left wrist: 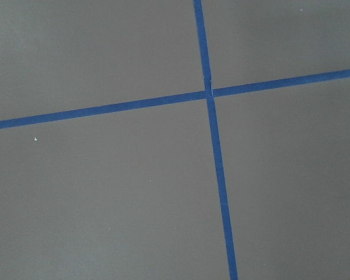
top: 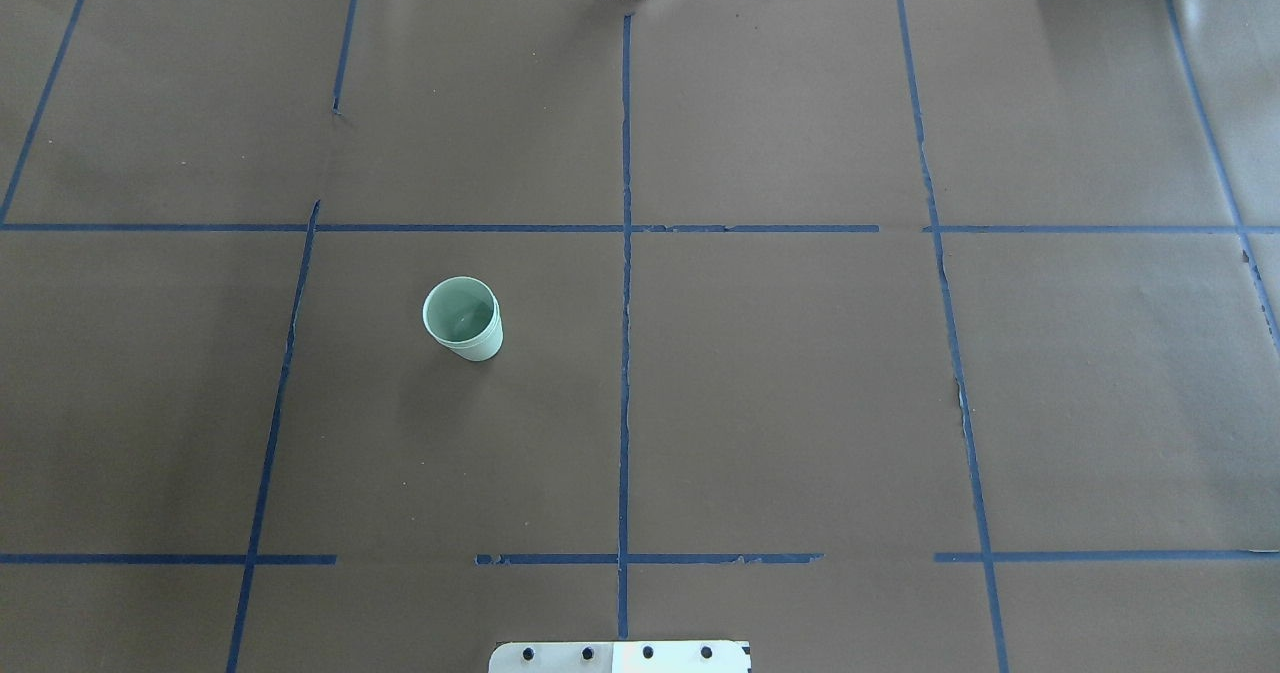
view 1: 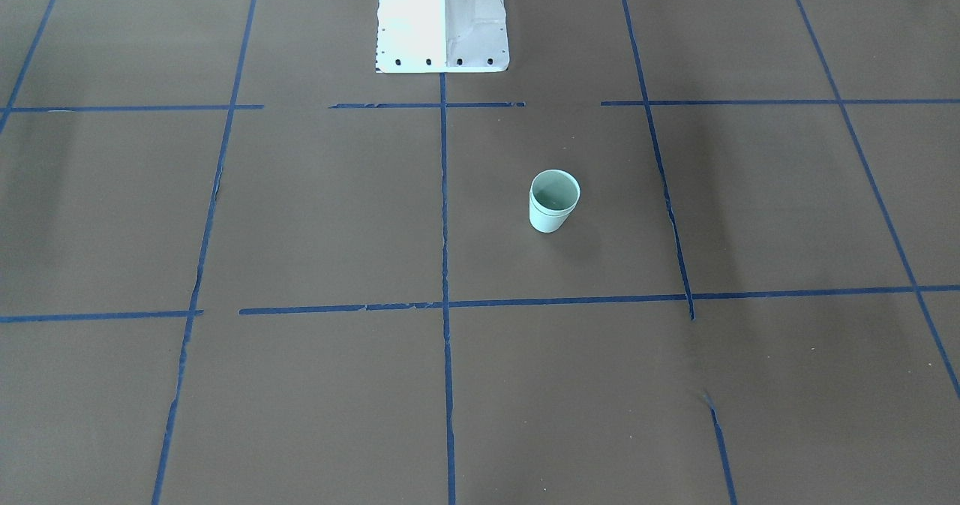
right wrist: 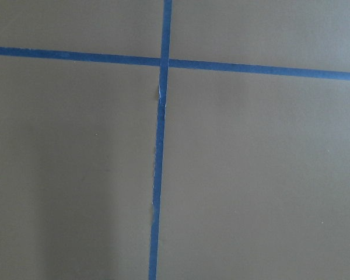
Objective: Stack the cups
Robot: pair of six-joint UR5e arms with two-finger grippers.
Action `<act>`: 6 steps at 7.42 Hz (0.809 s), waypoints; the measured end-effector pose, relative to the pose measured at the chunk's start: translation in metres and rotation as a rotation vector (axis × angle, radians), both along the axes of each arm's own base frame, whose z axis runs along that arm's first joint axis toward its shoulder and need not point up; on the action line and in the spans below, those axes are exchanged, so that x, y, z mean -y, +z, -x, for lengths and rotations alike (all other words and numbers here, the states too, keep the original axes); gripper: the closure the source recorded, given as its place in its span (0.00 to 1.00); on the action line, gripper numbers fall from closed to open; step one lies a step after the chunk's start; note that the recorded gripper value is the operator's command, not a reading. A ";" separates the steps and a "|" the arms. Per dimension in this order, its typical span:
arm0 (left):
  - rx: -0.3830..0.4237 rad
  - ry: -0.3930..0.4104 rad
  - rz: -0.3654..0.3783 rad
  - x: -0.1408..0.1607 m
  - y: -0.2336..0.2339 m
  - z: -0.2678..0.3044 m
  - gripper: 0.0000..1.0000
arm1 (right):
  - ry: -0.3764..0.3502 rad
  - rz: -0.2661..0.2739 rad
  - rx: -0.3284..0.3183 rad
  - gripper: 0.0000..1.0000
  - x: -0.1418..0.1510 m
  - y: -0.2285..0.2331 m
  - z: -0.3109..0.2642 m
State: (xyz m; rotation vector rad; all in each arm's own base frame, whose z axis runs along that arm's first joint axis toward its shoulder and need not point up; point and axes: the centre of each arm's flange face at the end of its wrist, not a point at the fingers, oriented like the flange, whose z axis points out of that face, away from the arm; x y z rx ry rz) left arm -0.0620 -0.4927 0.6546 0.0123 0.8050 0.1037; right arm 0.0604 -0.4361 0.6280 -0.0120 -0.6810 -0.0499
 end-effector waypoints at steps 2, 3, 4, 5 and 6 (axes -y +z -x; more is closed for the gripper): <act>-0.003 -0.051 0.045 0.001 -0.003 0.000 0.00 | 0.000 -0.001 0.000 0.00 0.000 0.000 0.000; -0.002 -0.058 0.050 0.001 -0.004 0.000 0.00 | 0.000 -0.001 0.000 0.00 0.000 0.000 0.000; 0.000 -0.059 0.050 0.001 -0.004 0.000 0.00 | 0.000 0.000 0.000 0.00 0.000 0.000 0.000; 0.002 -0.058 0.049 0.002 -0.004 0.000 0.00 | 0.000 0.000 0.000 0.00 0.000 0.000 0.000; 0.003 -0.058 0.050 0.002 -0.003 -0.001 0.00 | 0.000 0.001 0.000 0.00 0.000 0.000 0.000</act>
